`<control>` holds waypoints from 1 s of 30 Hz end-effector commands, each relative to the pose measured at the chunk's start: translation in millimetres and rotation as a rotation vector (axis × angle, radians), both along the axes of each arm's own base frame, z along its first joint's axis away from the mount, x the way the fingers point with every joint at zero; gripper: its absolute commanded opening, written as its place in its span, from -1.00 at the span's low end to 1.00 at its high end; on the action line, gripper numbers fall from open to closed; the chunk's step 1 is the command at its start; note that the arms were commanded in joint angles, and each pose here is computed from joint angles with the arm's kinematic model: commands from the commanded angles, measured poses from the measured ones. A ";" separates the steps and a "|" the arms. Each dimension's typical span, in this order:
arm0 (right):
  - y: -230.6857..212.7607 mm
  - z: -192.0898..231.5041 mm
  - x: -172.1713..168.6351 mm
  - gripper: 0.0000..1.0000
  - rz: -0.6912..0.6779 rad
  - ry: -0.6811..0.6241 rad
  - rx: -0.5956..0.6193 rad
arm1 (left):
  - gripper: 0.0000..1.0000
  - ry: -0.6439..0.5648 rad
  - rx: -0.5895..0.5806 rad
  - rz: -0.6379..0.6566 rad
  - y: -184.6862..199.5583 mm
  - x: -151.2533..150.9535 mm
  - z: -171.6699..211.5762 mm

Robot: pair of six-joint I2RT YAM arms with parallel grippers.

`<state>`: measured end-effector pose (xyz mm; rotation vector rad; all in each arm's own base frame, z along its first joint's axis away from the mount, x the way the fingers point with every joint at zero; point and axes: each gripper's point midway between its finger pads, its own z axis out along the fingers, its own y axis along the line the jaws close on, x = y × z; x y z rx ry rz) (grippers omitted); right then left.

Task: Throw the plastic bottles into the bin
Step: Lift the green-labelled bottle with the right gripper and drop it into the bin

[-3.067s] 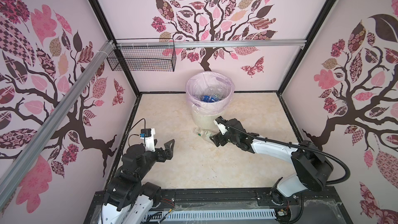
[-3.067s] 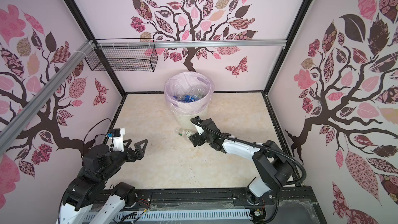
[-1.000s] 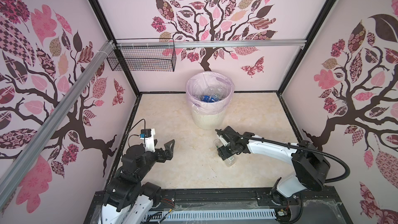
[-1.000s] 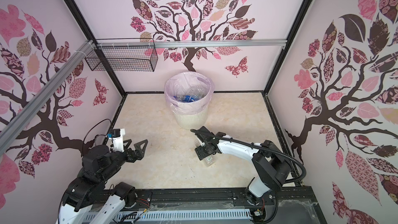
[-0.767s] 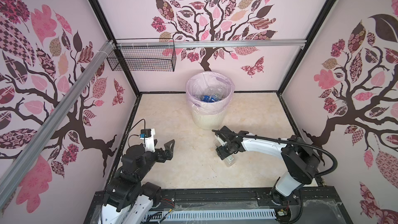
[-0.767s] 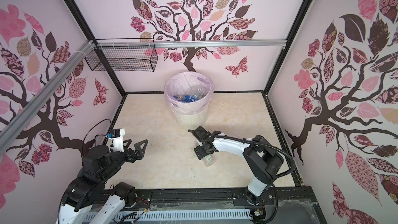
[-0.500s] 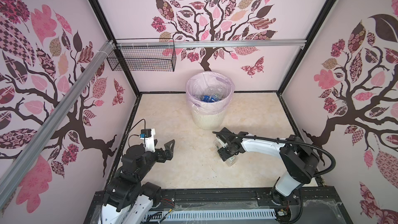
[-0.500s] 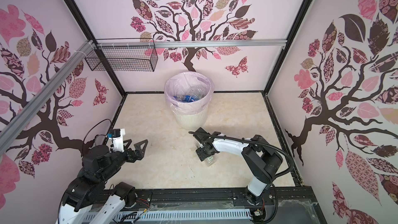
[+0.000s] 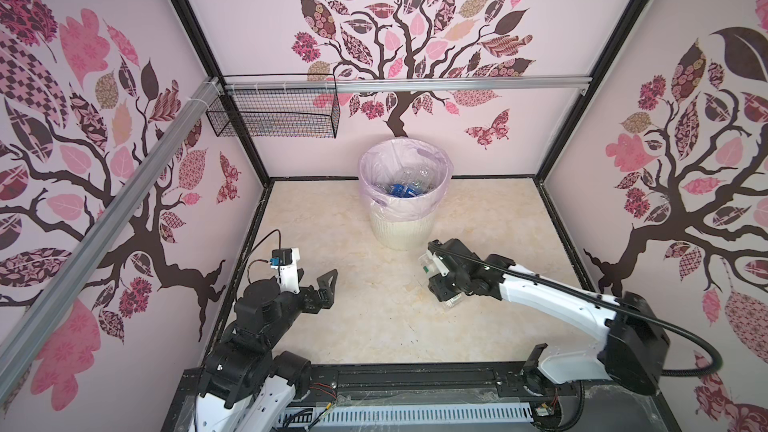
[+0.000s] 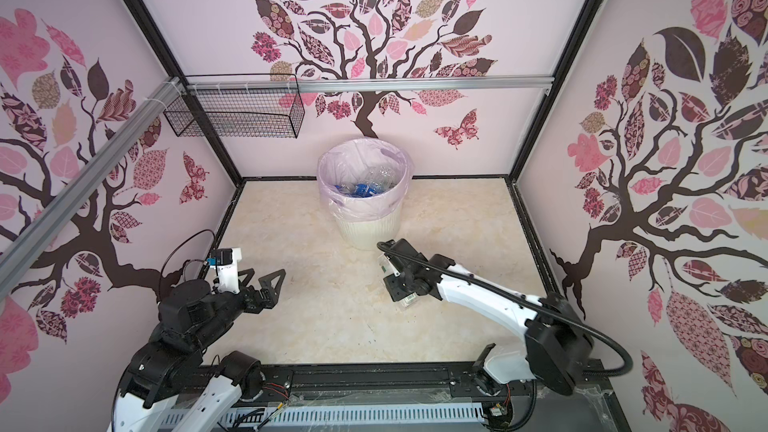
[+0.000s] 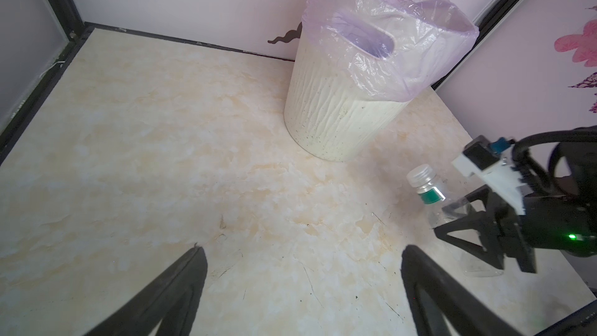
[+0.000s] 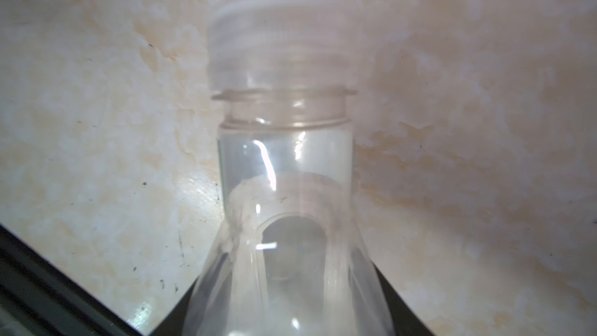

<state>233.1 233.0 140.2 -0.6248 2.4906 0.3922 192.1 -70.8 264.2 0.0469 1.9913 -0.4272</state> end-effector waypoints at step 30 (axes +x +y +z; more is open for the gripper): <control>84.9 296.6 194.0 0.68 0.040 -0.461 0.377 | 0.95 0.012 0.011 0.006 -0.3 3.1 -8.8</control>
